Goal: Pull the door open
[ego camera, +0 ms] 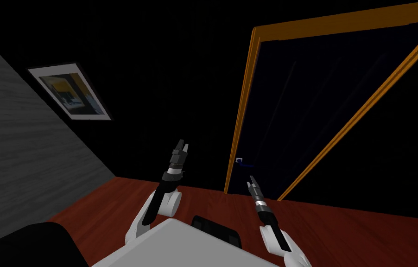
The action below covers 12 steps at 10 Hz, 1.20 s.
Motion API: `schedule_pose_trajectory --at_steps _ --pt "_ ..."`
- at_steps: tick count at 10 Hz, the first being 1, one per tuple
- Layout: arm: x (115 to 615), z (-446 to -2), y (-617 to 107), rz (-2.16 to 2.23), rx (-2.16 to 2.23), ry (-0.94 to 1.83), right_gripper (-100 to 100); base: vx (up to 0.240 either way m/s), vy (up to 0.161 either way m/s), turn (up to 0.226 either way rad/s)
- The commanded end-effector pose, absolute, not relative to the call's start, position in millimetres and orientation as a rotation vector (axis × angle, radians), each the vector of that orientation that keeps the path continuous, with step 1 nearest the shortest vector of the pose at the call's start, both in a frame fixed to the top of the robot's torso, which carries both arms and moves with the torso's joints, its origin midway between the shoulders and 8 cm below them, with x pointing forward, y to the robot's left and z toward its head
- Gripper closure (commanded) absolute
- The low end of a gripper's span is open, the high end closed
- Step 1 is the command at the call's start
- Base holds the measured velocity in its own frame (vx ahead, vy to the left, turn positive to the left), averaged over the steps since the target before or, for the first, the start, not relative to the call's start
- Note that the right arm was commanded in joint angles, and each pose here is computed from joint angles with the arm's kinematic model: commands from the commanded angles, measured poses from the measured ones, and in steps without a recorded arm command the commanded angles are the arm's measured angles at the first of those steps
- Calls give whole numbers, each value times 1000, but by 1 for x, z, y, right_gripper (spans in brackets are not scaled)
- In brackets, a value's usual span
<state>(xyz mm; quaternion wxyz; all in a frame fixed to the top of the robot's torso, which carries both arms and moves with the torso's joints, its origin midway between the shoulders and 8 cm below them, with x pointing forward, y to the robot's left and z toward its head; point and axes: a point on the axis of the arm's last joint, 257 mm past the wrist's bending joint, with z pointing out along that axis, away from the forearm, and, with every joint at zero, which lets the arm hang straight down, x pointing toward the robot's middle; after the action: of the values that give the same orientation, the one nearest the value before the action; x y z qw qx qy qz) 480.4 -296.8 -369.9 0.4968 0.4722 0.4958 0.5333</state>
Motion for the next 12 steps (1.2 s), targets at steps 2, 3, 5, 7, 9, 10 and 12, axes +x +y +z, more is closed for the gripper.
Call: schedule_pose_trajectory --at_steps 2,3,5,7,9,10,12 --pt "478 -379 -300 1276 1159 1221 -100 28 -114 89" --pt "478 -381 -301 1271 1163 1226 -100 21 -46 28" --pt "477 -388 -303 1260 1174 1240 -100 20 -41 81" --pt "476 -392 -305 1250 1182 1250 -100 21 -55 63" --pt "469 -392 -322 1239 1192 1232 -100 67 8 78" --pt "469 -392 -322 1239 1192 1232 -100 150 84 90" --pt "455 -394 -351 1213 1211 1207 -100 182 70 161"
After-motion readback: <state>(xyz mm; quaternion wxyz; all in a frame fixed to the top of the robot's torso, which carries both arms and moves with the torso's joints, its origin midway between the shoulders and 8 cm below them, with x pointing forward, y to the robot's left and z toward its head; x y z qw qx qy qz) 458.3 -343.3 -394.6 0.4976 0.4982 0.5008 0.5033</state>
